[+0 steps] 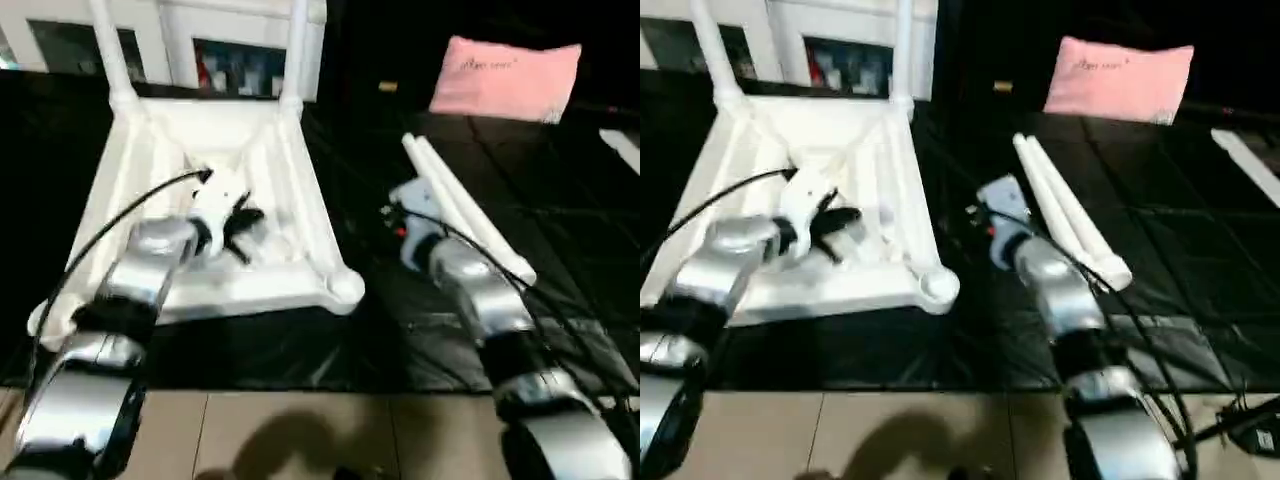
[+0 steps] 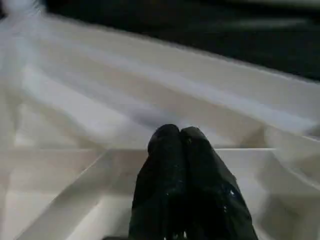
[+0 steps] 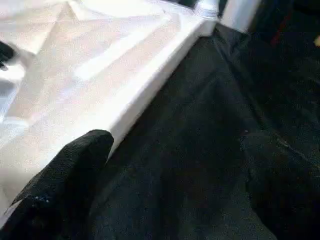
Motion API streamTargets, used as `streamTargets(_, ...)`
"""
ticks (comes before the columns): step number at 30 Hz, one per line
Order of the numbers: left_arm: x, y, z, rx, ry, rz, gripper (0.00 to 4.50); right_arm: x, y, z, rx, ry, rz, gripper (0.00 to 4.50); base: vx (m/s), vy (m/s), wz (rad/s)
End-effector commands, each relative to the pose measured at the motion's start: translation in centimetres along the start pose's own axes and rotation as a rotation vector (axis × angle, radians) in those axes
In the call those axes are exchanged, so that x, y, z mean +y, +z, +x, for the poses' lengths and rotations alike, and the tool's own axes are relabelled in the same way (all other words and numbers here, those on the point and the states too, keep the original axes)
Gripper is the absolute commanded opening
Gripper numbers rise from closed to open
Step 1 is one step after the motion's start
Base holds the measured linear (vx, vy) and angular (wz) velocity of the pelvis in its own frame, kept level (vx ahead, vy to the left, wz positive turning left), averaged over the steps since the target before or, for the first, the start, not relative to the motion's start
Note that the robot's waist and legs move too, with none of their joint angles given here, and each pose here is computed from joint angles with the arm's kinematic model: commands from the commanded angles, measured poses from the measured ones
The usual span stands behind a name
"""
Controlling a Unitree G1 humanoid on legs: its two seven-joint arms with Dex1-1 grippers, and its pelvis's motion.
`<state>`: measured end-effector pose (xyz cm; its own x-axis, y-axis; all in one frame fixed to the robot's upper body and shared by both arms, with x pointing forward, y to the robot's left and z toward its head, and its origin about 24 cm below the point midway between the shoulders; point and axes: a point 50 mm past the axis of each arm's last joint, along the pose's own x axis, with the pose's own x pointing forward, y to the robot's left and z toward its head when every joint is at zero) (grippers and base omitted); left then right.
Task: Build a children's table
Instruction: Rotate table base
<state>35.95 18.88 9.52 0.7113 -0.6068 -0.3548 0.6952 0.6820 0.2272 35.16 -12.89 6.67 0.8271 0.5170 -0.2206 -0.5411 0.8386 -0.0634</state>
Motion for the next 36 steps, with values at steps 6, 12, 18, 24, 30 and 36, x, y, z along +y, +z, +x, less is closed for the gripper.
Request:
streamTargets(6, -3.6, 1.5, -2.5, -0.082, -0.350, 0.004, 0.10, -0.7, 0.2, -2.0, 0.008, 0.040, -0.033, 4.50, 0.000, 0.000, 0.00)
streamTargets(12, -4.7, 0.3, -3.0, 0.058, -0.431, 0.043, 0.10, 0.2, 0.1, -3.7, 0.084, 0.211, -0.122, 4.50, 0.000, 0.000, 0.00)
streamTargets(18, -3.1, -0.8, -2.1, 0.217, -0.242, 0.125, 0.10, 0.4, -0.1, -4.8, 0.131, 0.243, -0.164, 4.50, 0.000, 0.000, 0.00)
streamTargets(24, -2.5, -1.2, -0.9, 0.274, -0.141, 0.149, 0.10, 1.1, -1.1, -6.7, 0.166, 0.281, -0.144, 4.50, 0.000, 0.000, 0.00)
streamTargets(30, -2.6, -1.0, 0.3, 0.254, -0.106, 0.144, 0.10, 1.5, -1.1, -8.3, 0.176, 0.362, -0.142, 4.50, 0.000, 0.000, 0.00)
streamTargets(36, -3.0, -0.1, 0.8, 0.161, -0.108, 0.095, 0.10, 1.1, -0.9, -9.0, 0.175, 0.342, -0.139, 4.50, 0.000, 0.000, 0.00)
